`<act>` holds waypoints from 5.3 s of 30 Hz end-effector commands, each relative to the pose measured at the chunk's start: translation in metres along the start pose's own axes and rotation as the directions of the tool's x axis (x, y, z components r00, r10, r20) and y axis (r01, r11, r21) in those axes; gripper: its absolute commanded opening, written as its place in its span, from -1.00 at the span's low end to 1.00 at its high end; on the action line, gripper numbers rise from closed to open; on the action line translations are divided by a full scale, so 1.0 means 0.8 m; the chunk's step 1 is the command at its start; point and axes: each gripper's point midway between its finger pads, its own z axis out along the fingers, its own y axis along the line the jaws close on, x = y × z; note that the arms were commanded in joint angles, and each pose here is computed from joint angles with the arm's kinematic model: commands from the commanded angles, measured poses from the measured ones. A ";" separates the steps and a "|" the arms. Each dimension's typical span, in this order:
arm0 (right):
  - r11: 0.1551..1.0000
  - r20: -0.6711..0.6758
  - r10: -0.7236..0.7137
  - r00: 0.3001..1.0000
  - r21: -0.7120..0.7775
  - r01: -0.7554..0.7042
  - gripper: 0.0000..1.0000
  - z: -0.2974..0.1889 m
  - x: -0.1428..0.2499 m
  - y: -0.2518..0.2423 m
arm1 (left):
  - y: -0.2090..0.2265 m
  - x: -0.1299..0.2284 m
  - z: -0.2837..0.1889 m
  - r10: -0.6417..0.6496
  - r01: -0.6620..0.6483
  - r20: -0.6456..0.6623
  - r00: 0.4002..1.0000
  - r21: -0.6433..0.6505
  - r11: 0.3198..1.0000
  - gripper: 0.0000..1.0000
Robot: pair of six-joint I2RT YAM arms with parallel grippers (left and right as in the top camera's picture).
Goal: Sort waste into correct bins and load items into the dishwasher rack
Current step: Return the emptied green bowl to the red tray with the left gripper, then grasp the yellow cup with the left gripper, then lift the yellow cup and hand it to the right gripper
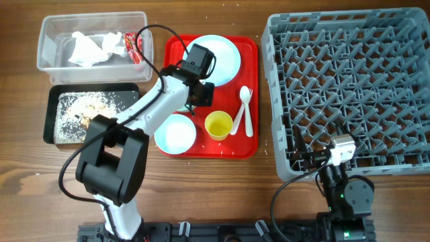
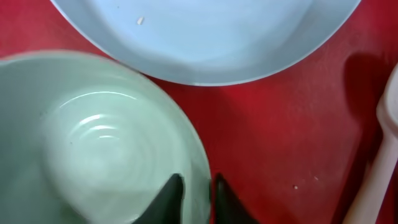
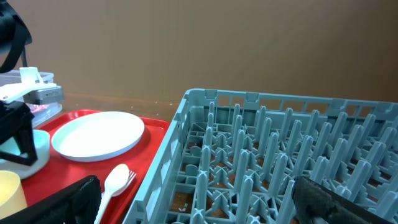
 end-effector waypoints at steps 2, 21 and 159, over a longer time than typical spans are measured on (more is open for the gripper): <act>1.000 0.011 0.012 1.000 0.017 -0.012 0.99 -0.001 -0.003 -0.004 | 0.004 -0.005 -0.003 -0.005 0.005 0.011 1.000 -0.015 1.000 -0.18; 0.992 -0.003 -0.097 0.995 0.076 0.097 0.99 -0.001 -0.001 -0.016 | -0.040 -0.020 -0.119 -0.010 -0.019 0.132 0.991 0.213 0.977 0.37; 0.197 -0.456 0.077 0.887 -0.865 -0.462 0.64 0.124 -0.160 0.252 | -0.076 -0.018 -0.291 -0.054 0.181 -0.178 0.983 0.982 0.061 -0.92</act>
